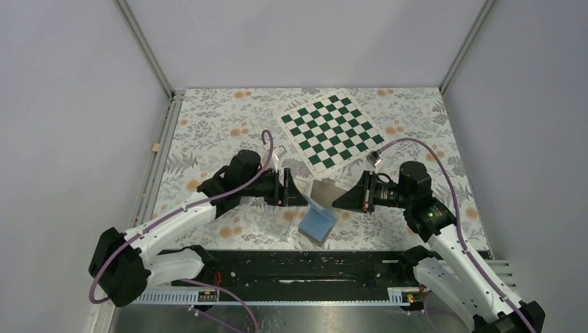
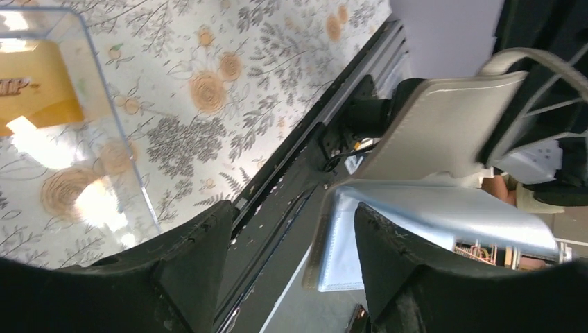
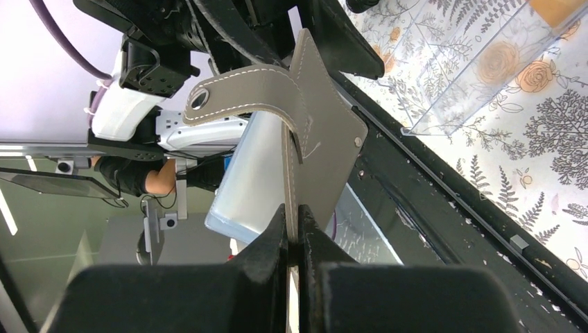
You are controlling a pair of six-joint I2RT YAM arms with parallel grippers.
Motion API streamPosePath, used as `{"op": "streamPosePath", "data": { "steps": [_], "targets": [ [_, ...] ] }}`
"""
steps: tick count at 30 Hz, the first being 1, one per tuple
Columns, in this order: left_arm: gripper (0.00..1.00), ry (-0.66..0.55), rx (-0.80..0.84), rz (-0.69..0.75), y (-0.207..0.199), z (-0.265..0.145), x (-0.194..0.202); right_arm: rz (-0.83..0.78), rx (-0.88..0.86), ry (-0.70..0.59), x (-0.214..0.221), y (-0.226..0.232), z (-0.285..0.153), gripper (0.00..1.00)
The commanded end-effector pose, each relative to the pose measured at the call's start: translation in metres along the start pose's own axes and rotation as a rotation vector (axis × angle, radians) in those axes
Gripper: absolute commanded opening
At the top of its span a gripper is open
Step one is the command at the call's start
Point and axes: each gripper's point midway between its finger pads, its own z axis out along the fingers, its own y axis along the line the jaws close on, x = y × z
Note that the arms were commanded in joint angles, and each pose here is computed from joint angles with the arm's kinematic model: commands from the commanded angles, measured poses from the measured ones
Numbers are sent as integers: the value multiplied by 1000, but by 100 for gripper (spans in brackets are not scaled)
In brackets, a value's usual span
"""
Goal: Put the credit cards into the card holder
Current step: Open the card holder at the center of the board.
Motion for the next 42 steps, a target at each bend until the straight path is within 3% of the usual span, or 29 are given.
{"op": "streamPosePath", "data": {
  "steps": [1,7,15,30,42],
  "targets": [
    [64,-6,-75,52,4,-2,-9,-73,-15,4,-3,15,-5,0],
    [61,32,-172,94,7,5,-6,-81,18,14,-1,8,-6,0],
    [60,71,-166,129,-7,19,-3,-88,41,22,1,3,-7,0],
    [68,-64,88,65,-34,9,-19,-44,-84,-16,-8,39,-8,0],
    [68,19,-403,51,35,-20,-13,0,73,-92,-20,19,-10,0]
  ]
}}
